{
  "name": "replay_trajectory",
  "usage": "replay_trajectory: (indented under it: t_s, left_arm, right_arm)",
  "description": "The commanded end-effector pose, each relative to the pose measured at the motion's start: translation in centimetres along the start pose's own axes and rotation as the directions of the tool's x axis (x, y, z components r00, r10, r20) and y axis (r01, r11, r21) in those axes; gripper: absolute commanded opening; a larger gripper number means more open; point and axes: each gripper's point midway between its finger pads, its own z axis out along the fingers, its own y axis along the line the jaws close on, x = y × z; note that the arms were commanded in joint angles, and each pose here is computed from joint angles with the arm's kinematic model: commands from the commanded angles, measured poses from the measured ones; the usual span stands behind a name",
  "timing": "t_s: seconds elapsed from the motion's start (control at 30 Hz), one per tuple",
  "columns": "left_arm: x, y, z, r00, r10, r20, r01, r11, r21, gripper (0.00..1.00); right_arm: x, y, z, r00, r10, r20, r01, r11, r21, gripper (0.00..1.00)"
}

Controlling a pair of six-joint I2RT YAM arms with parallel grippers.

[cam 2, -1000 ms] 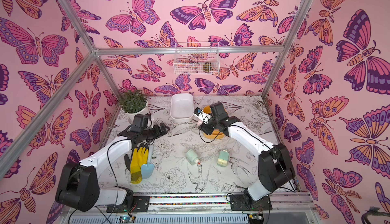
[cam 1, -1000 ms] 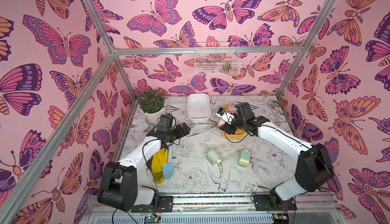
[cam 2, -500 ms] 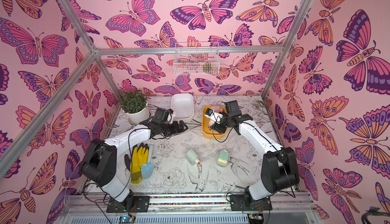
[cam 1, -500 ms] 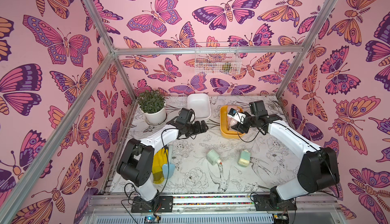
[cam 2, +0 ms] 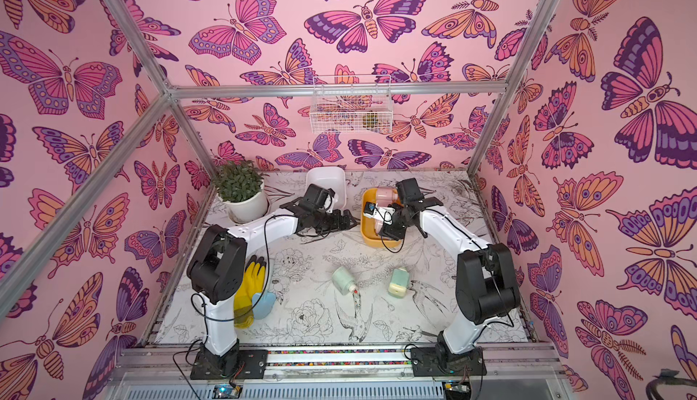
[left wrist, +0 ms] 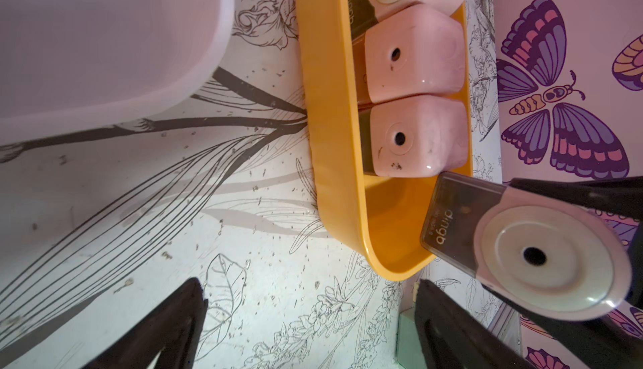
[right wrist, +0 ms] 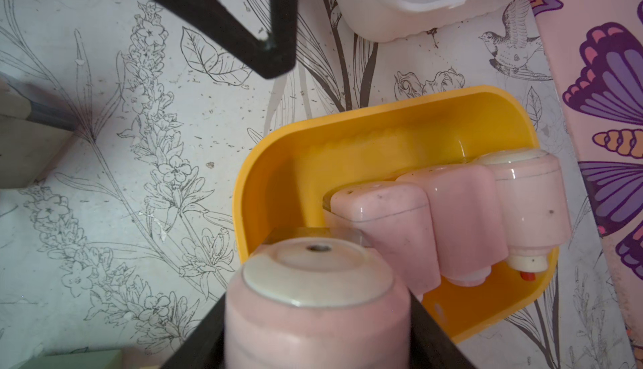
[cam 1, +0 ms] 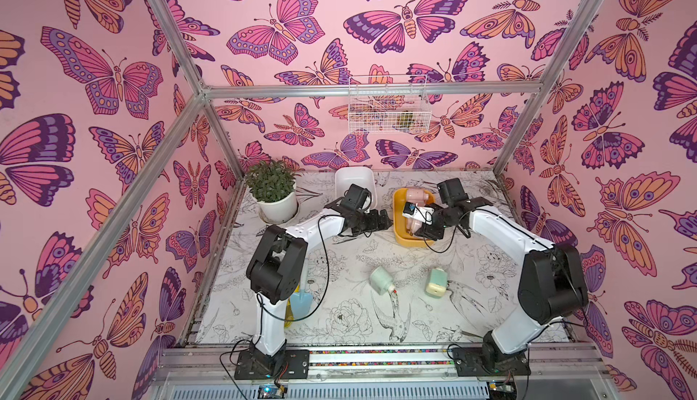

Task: Place the pencil sharpeners by color into the storage box
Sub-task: Place the pencil sharpener in the storage box.

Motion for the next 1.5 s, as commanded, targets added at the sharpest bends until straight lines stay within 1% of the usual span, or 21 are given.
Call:
replay_trajectory:
  t_s: [0.0, 0.1, 0.2, 0.3, 0.43, 0.53, 0.63, 0.73, 0.83, 0.97, 1.03, 1.13, 1.23, 1.33, 1.47]
  left_arm:
    - [1.1, -0.1, 1.3, 0.998, 0.013, -0.062, -0.013, 1.000, -0.004, 0.96]
    - [1.2, 0.2, 2.0, 0.997, 0.012, -0.082, -0.015, 0.999, -0.029, 0.97]
    - [1.5, 0.4, 2.4, 0.996, 0.008, -0.094, -0.011, 0.999, -0.037, 0.97]
    - [1.8, 0.9, 3.0, 0.995, 0.000, -0.104, -0.006, 0.999, -0.051, 0.97]
    - [1.7, 1.8, 3.8, 0.993, -0.002, -0.121, -0.009, 0.995, -0.095, 0.94]
    - [1.2, 1.4, 4.0, 0.993, 0.001, -0.118, -0.012, 0.996, -0.086, 0.91]
    - [0.6, 1.0, 4.5, 0.993, 0.002, -0.116, -0.011, 0.997, -0.070, 0.89]
    - [0.5, 1.0, 5.4, 0.992, -0.010, -0.127, 0.003, 0.998, -0.061, 0.82]
    - [0.5, 0.9, 6.2, 0.989, -0.025, -0.145, 0.019, 0.999, -0.044, 0.75]
    - [1.0, 0.9, 6.9, 0.985, -0.036, -0.171, 0.032, 0.999, -0.027, 0.65]
    - [1.3, 0.9, 7.1, 0.983, -0.040, -0.182, 0.037, 0.999, -0.021, 0.59]
    - [1.8, 0.6, 7.3, 0.978, -0.045, -0.203, 0.045, 0.999, -0.002, 0.52]
    - [2.2, 0.0, 7.3, 0.976, -0.043, -0.214, 0.046, 0.999, 0.011, 0.51]
    - [2.5, -0.4, 7.0, 0.974, -0.058, -0.218, 0.063, 0.998, 0.012, 0.50]
    - [3.1, -1.2, 6.7, 0.972, -0.082, -0.219, 0.087, 0.996, 0.013, 0.50]
  right_arm:
    - [1.3, -0.3, 0.6, 0.995, -0.069, -0.067, 0.067, 0.997, -0.027, 0.01]
    - [1.8, -0.5, 1.4, 0.992, -0.094, -0.083, 0.091, 0.995, -0.034, 0.02]
    - [1.6, 0.0, 1.8, 0.989, -0.136, -0.058, 0.133, 0.989, -0.061, 0.04]
    - [1.2, -0.2, 2.2, 0.988, -0.150, -0.036, 0.147, 0.987, -0.066, 0.05]
    - [-0.2, -0.2, 1.1, 0.989, -0.145, -0.012, 0.143, 0.983, -0.115, 0.05]
    - [-0.8, -0.1, -0.1, 0.989, -0.150, -0.014, 0.147, 0.979, -0.143, 0.06]
    - [-0.8, -0.5, 0.2, 0.987, -0.161, -0.015, 0.157, 0.978, -0.136, 0.06]
    - [-0.6, -0.6, 1.3, 0.990, -0.137, -0.010, 0.134, 0.981, -0.140, 0.05]
    - [-0.6, -1.0, 2.5, 0.994, -0.113, 0.009, 0.114, 0.987, -0.112, 0.04]
    - [-1.2, -1.6, 4.1, 0.992, -0.098, 0.083, 0.103, 0.993, -0.052, 0.04]
    - [-1.4, -1.5, 4.6, 0.990, -0.098, 0.104, 0.104, 0.993, -0.054, 0.04]
    - [-1.2, -1.4, 5.3, 0.991, -0.093, 0.095, 0.100, 0.992, -0.071, 0.04]
    - [-1.3, -1.2, 5.0, 0.993, -0.086, 0.085, 0.094, 0.991, -0.093, 0.04]
    - [-1.3, -1.5, 4.8, 0.994, -0.082, 0.075, 0.088, 0.992, -0.085, 0.04]
    - [-0.2, -1.3, 6.3, 0.998, -0.048, 0.040, 0.052, 0.994, -0.099, 0.04]
